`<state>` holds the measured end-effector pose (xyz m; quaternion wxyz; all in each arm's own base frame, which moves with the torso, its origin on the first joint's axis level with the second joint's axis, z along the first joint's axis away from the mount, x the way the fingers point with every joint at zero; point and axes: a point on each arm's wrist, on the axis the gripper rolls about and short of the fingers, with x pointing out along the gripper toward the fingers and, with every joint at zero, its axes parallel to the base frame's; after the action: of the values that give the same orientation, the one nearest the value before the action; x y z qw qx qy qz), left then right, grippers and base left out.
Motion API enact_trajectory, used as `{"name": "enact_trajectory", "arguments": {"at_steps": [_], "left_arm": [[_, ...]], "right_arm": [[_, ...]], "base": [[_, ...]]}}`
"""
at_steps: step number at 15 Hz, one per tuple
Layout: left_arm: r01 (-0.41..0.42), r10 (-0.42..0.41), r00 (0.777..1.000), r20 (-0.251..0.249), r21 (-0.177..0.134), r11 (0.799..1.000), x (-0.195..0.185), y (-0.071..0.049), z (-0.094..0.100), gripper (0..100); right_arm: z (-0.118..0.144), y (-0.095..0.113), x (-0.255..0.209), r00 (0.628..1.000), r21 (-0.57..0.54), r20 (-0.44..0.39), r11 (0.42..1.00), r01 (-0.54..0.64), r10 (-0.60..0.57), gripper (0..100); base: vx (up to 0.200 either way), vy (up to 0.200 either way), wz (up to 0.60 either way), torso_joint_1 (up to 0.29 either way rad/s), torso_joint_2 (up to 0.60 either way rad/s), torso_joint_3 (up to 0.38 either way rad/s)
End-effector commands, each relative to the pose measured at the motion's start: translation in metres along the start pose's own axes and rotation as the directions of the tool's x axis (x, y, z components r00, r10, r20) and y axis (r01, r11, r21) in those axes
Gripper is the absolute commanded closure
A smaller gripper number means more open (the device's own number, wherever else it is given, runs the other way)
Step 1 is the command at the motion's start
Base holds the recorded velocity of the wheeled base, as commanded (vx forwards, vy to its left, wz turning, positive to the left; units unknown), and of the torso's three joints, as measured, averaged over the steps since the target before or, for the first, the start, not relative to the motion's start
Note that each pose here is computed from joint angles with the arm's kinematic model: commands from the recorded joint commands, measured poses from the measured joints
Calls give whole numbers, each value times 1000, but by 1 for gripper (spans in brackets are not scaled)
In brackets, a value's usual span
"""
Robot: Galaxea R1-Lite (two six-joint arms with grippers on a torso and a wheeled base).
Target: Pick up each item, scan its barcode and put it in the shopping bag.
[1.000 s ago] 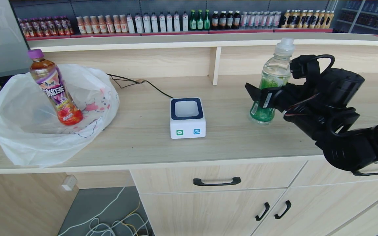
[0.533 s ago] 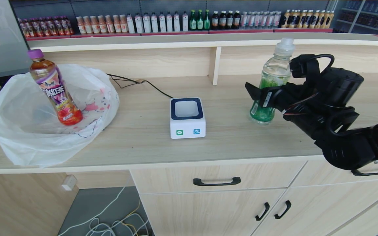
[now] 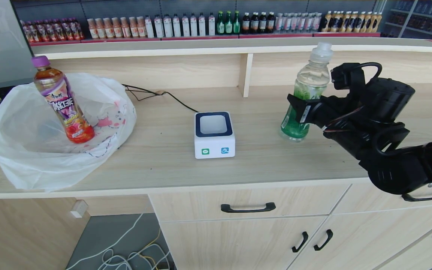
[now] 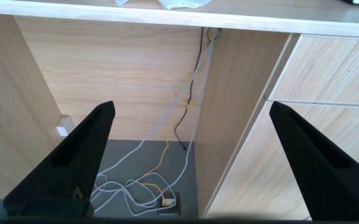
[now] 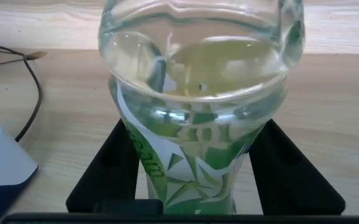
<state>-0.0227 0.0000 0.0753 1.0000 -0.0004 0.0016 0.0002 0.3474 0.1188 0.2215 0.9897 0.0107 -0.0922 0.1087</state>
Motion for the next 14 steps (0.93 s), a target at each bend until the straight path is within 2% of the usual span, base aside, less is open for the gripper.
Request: {"name": "enact_trajectory", "arguments": {"at_steps": [1,9,14], "left_arm": [[-1,1,1000,0,-1,1000,0,0,0,0],[-1,1,1000,0,-1,1000,0,0,0,0],[-1,1,1000,0,-1,1000,0,0,0,0]], "right_arm": [[3,0,-1,1000,0,8,1000,1,-1,100],[8,0,-3,1000,2,20,1000,0,0,100],[23,-1,-11,999,4,35,1000,-1,1,100]], "base": [[0,0,0,0,0,0],[0,0,0,0,0,0],[0,0,0,0,0,0]]}}
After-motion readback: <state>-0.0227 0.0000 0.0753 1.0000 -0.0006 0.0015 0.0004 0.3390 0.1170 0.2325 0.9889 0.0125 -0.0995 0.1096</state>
